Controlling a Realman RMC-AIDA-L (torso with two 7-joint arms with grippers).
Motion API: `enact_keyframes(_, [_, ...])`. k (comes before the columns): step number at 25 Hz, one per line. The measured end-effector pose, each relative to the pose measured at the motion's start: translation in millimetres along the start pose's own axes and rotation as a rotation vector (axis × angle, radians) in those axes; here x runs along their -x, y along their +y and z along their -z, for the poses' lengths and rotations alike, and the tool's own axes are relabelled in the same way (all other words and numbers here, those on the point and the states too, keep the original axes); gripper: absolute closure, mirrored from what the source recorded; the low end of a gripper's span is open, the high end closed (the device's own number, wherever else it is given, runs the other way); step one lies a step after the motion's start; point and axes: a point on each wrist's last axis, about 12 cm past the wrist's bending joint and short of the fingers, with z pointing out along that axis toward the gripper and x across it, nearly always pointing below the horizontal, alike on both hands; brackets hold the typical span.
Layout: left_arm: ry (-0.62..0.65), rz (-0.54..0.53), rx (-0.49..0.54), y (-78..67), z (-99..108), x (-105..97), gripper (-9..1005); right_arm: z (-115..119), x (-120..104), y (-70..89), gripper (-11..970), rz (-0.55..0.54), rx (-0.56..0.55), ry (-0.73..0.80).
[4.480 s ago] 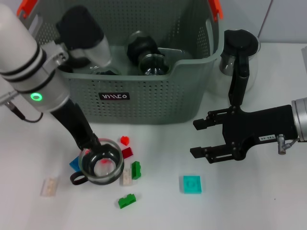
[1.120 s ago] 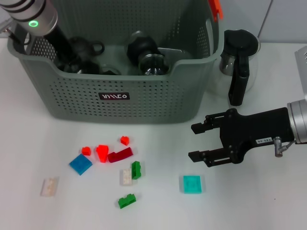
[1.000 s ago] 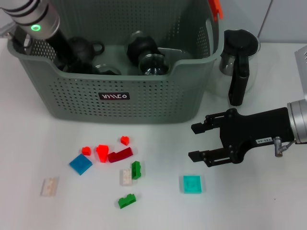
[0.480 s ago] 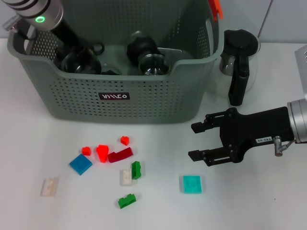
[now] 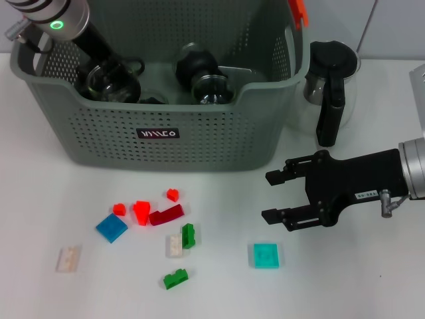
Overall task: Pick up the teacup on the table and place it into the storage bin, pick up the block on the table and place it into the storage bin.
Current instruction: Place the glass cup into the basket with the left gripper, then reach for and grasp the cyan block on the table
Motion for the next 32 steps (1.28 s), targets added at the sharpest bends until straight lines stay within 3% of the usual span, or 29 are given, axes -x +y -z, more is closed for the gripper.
enact_keyframes(19, [-0.008, 0.004, 0.026, 5.2, 13, -6, 307, -1, 1, -1.0, 228, 0.002, 0.001, 0.014])
enact_keyframes(24, [-0.059, 0.022, 0.048, 5.1, 23, -7, 300, -1, 1, -1.1, 227, 0.002, 0.001, 0.014])
enact_keyframes(28, [-0.201, 0.039, -0.016, 1.1, 41, -4, 294, 0, 2, -2.0, 226, 0.005, -0.004, 0.011])
enact_keyframes(32, [-0.46, 0.034, -0.188, -4.4, 67, -12, 288, 2, 4, -2.9, 227, 0.005, -0.009, 0.0])
